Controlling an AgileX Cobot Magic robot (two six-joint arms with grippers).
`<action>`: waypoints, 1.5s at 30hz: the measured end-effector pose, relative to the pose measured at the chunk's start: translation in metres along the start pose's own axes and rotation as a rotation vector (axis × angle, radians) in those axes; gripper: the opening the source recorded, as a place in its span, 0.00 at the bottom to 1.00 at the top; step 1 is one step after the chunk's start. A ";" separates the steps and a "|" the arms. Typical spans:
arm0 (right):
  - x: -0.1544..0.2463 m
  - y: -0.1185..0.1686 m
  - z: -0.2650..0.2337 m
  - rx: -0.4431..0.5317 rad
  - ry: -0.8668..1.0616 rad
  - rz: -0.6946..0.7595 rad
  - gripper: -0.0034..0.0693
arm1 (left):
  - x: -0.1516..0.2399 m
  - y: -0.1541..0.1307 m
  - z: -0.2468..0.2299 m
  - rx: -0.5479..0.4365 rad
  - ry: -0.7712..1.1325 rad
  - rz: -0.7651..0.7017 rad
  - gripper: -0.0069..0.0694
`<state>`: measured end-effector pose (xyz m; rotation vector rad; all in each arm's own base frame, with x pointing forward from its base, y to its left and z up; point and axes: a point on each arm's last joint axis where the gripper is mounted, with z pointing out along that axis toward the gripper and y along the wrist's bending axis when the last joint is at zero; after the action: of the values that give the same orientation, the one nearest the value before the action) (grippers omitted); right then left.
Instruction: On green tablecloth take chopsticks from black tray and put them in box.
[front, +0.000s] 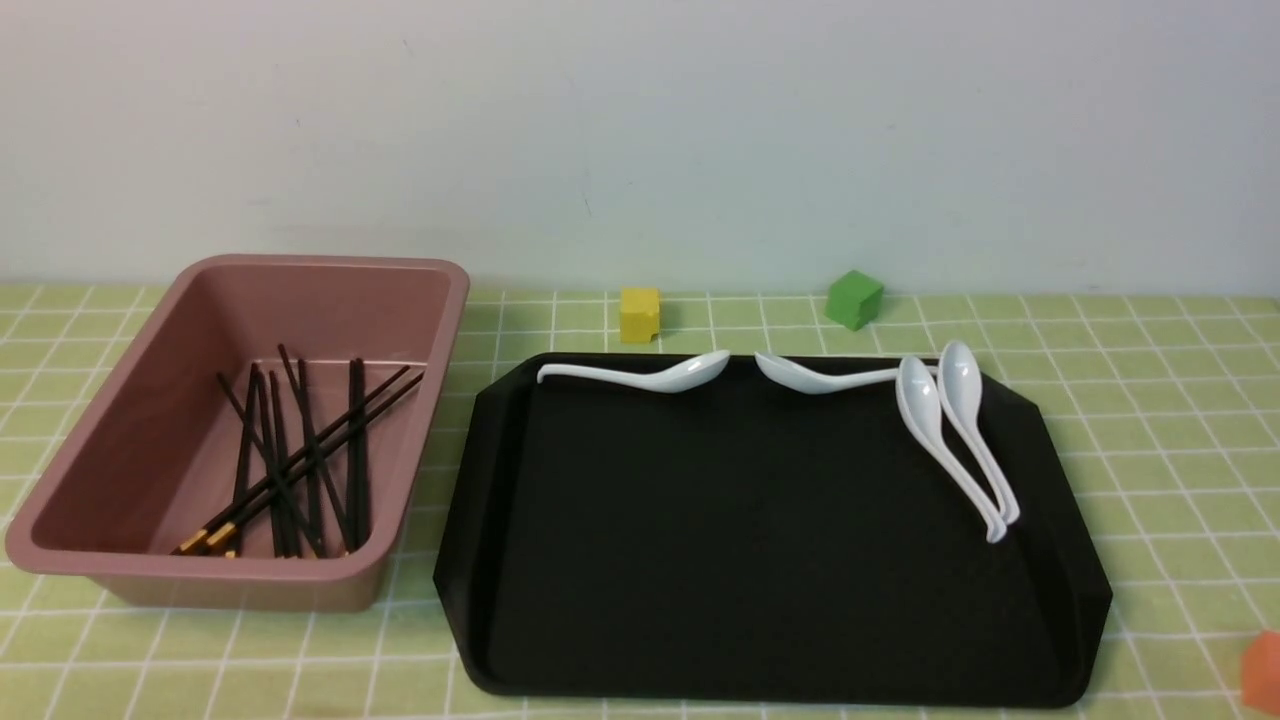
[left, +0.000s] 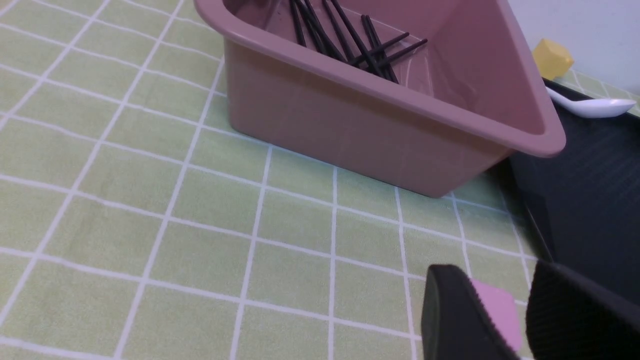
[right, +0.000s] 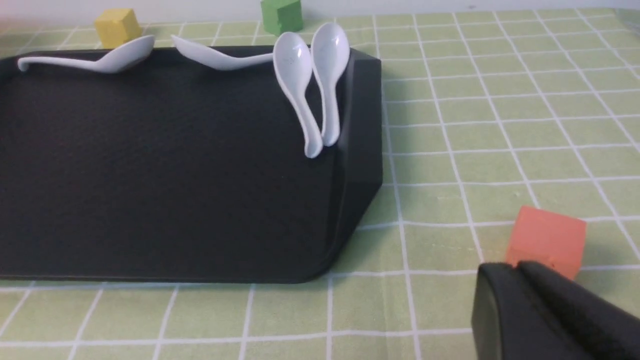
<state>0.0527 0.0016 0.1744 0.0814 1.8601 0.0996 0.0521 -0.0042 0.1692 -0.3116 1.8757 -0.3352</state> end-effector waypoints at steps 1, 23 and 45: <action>0.000 0.000 0.000 0.008 -0.001 0.002 0.12 | 0.000 0.000 0.000 0.000 0.000 0.000 0.40; 0.000 -0.002 0.000 0.036 -0.004 0.012 0.16 | 0.000 0.000 0.000 0.000 0.000 0.000 0.40; 0.000 -0.002 0.000 0.036 -0.004 0.013 0.20 | 0.000 0.000 0.000 0.000 0.000 0.000 0.40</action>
<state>0.0527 -0.0004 0.1744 0.1179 1.8577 0.0749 0.0521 -0.0042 0.1692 -0.3116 1.8757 -0.3352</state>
